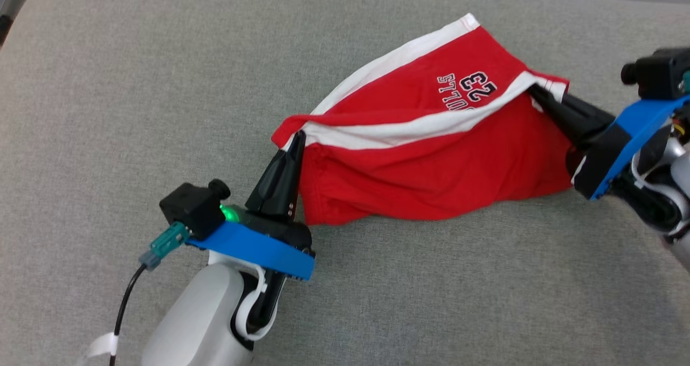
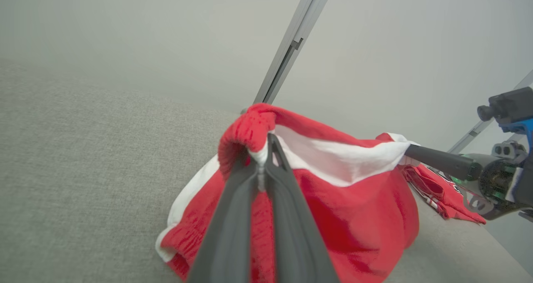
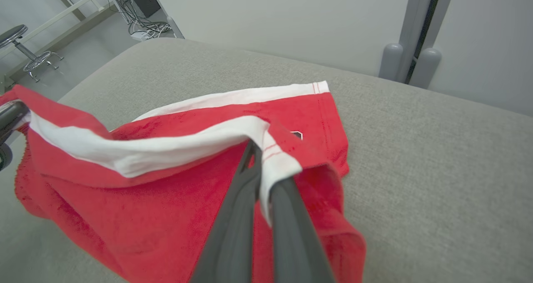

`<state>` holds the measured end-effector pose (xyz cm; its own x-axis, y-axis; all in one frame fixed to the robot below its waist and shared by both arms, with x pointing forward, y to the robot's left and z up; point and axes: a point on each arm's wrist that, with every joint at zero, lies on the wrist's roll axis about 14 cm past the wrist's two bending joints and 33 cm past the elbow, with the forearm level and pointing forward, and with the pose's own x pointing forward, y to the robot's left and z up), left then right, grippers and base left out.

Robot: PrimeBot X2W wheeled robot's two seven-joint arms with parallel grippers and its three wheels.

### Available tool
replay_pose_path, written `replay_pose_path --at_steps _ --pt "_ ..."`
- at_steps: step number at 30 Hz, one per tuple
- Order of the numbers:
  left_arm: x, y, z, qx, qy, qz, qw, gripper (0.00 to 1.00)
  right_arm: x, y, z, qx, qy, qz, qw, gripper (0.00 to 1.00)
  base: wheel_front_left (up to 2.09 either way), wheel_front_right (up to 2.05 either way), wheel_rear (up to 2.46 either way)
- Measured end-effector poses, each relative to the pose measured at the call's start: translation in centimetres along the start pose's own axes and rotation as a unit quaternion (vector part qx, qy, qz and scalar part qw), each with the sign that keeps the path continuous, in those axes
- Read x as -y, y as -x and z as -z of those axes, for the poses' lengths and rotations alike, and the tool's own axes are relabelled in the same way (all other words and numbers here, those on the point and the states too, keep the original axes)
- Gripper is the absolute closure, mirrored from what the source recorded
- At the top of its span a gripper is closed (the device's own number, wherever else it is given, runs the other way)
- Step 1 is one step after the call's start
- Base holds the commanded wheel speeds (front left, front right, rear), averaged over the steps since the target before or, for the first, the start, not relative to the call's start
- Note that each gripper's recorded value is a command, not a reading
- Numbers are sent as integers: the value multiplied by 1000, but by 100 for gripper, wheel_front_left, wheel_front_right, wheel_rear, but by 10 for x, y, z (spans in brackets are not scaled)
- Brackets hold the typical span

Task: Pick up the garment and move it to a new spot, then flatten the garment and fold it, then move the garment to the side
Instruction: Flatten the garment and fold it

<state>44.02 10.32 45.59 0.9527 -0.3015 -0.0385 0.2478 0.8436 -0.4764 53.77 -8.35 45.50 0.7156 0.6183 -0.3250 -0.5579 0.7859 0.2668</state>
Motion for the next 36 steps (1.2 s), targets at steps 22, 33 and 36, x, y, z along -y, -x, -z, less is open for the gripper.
replay_pose_path --at_steps 22,33,36 --pt "-49 -35 17 -18 -7 -54 998 100 29 -117 4 -65 49 2 997 100 0 0 0" --pt "-52 -37 16 -19 -15 -61 998 0 34 -115 2 -74 63 17 995 0 0 0 0" --pt "-48 -34 12 -15 -17 -59 998 0 34 -108 -3 -70 68 20 995 0 0 0 0"
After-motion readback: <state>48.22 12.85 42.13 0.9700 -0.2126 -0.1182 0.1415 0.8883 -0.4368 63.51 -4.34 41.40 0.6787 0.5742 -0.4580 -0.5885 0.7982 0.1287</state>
